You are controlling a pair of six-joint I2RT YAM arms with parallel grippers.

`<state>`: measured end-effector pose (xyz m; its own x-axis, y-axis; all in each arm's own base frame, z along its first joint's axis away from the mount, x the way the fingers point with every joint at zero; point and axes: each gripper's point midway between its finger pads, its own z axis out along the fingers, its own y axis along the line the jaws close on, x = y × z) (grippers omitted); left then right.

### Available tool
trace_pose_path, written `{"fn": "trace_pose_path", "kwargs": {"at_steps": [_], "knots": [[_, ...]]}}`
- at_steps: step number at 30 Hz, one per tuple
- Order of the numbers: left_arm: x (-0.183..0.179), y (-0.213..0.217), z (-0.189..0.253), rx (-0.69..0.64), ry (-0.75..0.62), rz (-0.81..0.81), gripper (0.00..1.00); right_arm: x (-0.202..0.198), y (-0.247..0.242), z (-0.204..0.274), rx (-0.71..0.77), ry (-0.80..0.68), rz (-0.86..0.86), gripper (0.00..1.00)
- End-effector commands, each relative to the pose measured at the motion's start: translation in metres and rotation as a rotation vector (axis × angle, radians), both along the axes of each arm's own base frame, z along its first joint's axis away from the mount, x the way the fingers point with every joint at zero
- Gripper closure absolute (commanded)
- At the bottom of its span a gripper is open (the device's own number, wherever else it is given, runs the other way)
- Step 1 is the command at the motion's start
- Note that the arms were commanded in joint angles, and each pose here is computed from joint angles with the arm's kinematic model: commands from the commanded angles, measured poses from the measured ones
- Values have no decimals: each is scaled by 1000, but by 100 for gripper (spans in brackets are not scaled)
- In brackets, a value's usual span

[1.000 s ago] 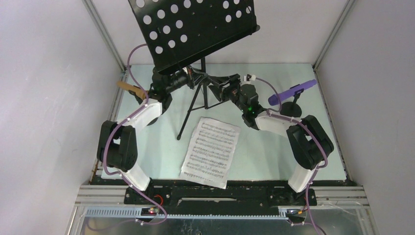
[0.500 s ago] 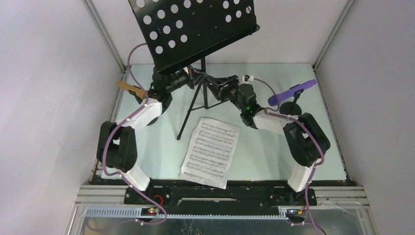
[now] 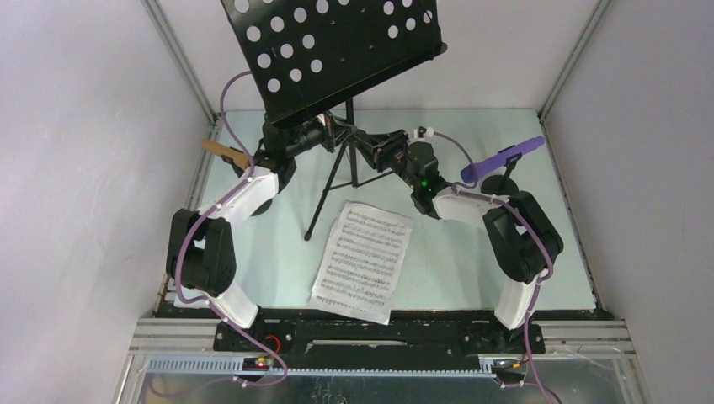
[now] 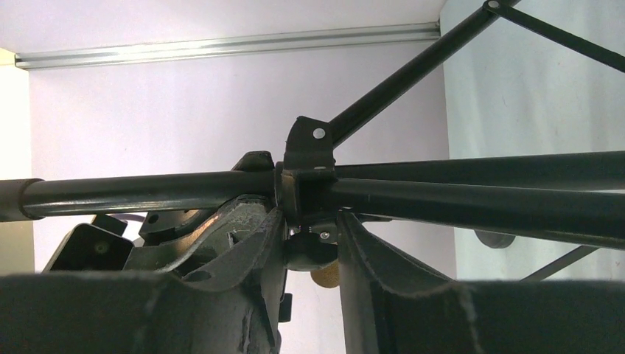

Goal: Pack up the instrument practice props

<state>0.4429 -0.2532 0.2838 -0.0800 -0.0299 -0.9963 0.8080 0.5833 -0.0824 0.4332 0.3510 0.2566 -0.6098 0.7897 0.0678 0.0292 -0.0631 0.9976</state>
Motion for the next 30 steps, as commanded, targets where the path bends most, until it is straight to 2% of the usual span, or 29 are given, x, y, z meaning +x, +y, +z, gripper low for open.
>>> {"fn": "trace_pose_path", "kwargs": {"at_steps": [1, 7, 14, 23, 30], "knots": [[0, -2, 5, 42, -14, 4, 100, 3, 6, 13, 25, -35, 17, 65], [0, -3, 4, 51, -12, 0, 100, 0, 7, 14, -14, -74, 41, 81], [0, -4, 2, 54, -4, -5, 100, -8, 14, 20, -167, -209, 124, 99], [0, -7, -5, 79, 2, -16, 100, -20, 26, 14, -493, -433, 227, 100], [0, -8, -6, 86, 2, -21, 100, -30, 31, 7, -656, -552, 303, 100]]}}
